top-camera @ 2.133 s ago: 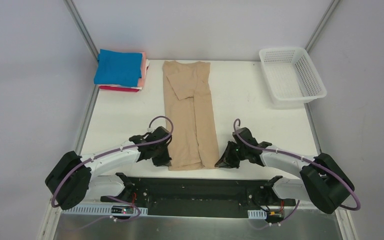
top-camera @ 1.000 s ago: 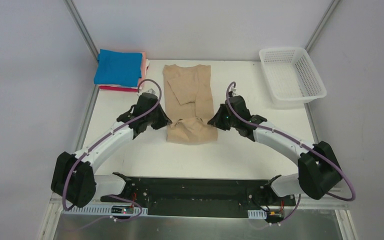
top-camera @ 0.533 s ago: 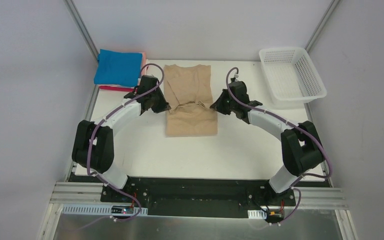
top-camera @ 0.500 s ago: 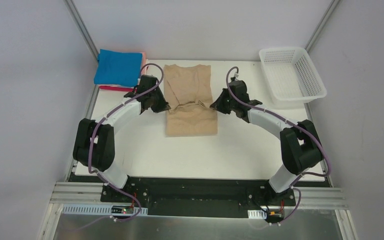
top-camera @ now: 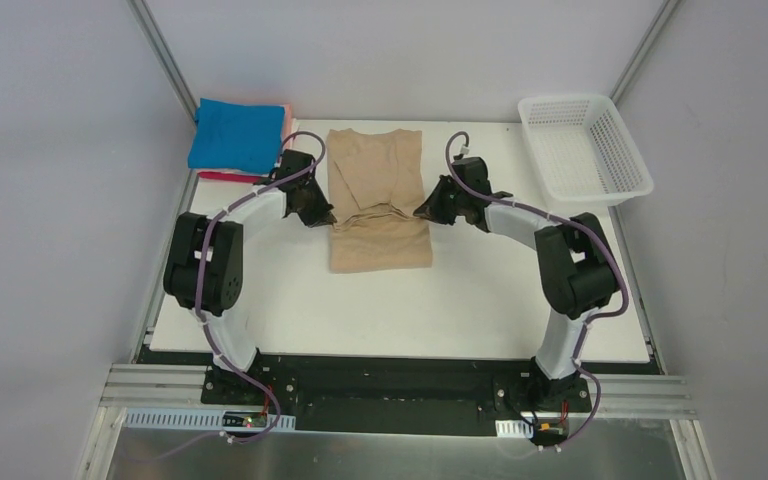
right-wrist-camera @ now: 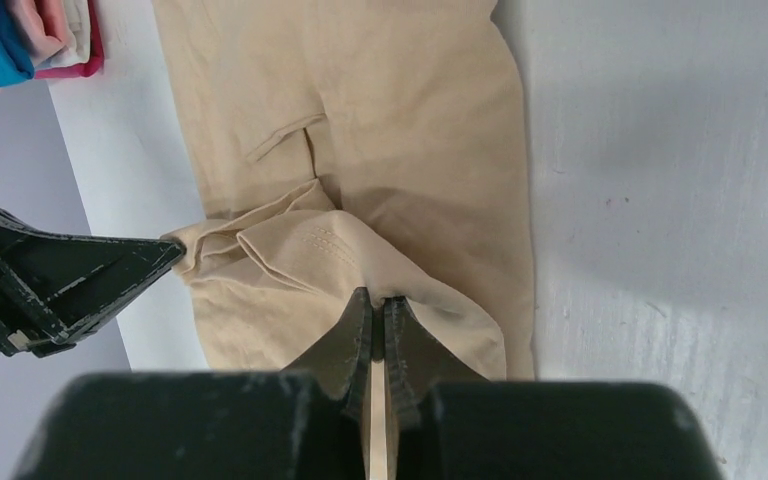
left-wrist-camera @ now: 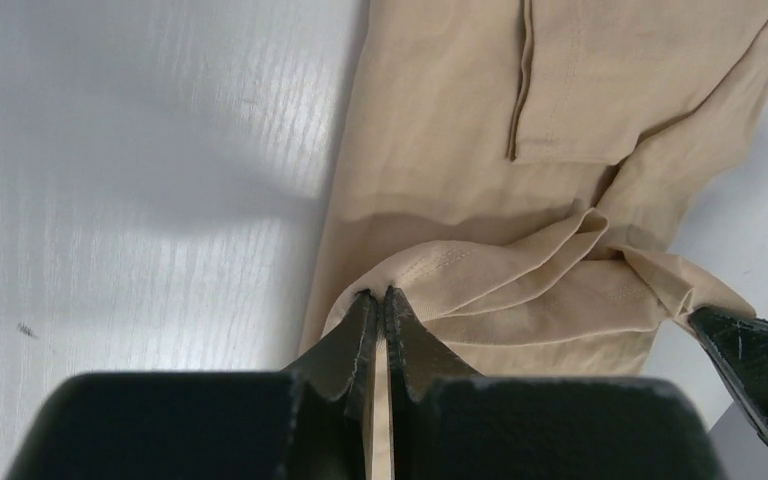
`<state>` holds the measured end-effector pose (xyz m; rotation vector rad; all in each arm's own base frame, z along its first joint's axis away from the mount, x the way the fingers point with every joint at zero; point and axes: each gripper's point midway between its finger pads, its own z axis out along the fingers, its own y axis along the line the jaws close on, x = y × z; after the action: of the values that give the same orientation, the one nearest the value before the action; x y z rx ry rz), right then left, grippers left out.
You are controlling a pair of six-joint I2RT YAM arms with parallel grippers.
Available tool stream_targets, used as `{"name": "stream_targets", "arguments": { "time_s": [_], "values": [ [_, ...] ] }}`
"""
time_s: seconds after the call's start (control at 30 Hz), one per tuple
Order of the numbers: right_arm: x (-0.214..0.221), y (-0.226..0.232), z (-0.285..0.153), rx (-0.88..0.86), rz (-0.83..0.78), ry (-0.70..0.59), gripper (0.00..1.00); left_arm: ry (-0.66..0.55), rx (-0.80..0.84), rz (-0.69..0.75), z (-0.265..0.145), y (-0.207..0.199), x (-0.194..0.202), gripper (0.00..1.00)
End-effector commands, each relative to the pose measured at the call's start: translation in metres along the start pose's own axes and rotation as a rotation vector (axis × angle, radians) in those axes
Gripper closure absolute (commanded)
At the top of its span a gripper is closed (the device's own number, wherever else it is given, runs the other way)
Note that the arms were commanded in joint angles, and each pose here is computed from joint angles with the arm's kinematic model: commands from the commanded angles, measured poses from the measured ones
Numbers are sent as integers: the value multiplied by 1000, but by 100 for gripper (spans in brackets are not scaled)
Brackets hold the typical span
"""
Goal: Fold and stack the t-shirts
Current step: Fold the folded rectangular tshirt in 1/3 of the way
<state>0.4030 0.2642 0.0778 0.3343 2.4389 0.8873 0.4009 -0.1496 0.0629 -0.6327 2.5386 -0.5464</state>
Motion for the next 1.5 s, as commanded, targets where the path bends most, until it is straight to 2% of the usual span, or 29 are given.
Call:
{"name": "stream_targets", "arguments": {
  "time_s": [0.0,0.1,0.2,0.3,0.33,0.4,0.47,0.53,0.57,0.6,0.73,0.83,0.97,1.13,1.33,1.47],
  "values": [
    [-24,21,3,-60,-4,-54,100,12,17,-11,10,-10,-13,100],
    [-26,13,10,-41,15,-54,100,34,7,-22,18,-9,-12,100],
    [-29,8,18,-30,28,-44,99,-5,-68,-27,19,4,-19,100],
    [-34,12,21,-35,46,-26,89,-92,-100,-15,4,4,-37,77],
    [-37,17,18,-47,44,-29,81,-120,-95,-6,-4,1,-44,65],
    [-44,29,9,-63,22,-42,57,-173,-68,19,-22,-10,-56,40],
    [-52,39,-5,-68,1,-66,38,-212,-30,40,-42,-22,-65,24],
    [-53,42,-22,-57,-8,-84,11,-239,1,60,-59,-29,-66,3],
    [-51,42,-30,-52,-11,-93,2,-248,9,66,-66,-30,-65,1],
    [-49,40,-37,-47,-11,-100,1,-251,15,70,-72,-28,-61,1],
    [-20,28,-61,-47,20,-70,0,-214,34,71,-87,-15,-30,1],
    [-1,39,-73,-140,26,-34,0,-160,71,96,-92,-11,0,1],
    [29,49,-78,-207,13,39,0,-83,208,220,-96,-43,28,1],
    [64,61,-76,-249,-55,136,0,-16,211,288,-70,-63,43,1],
    [71,53,-71,-220,-51,145,0,85,200,284,-33,-69,51,1],
    [74,50,-67,-208,-52,160,0,61,139,303,-9,-66,39,1]
  ]
}}
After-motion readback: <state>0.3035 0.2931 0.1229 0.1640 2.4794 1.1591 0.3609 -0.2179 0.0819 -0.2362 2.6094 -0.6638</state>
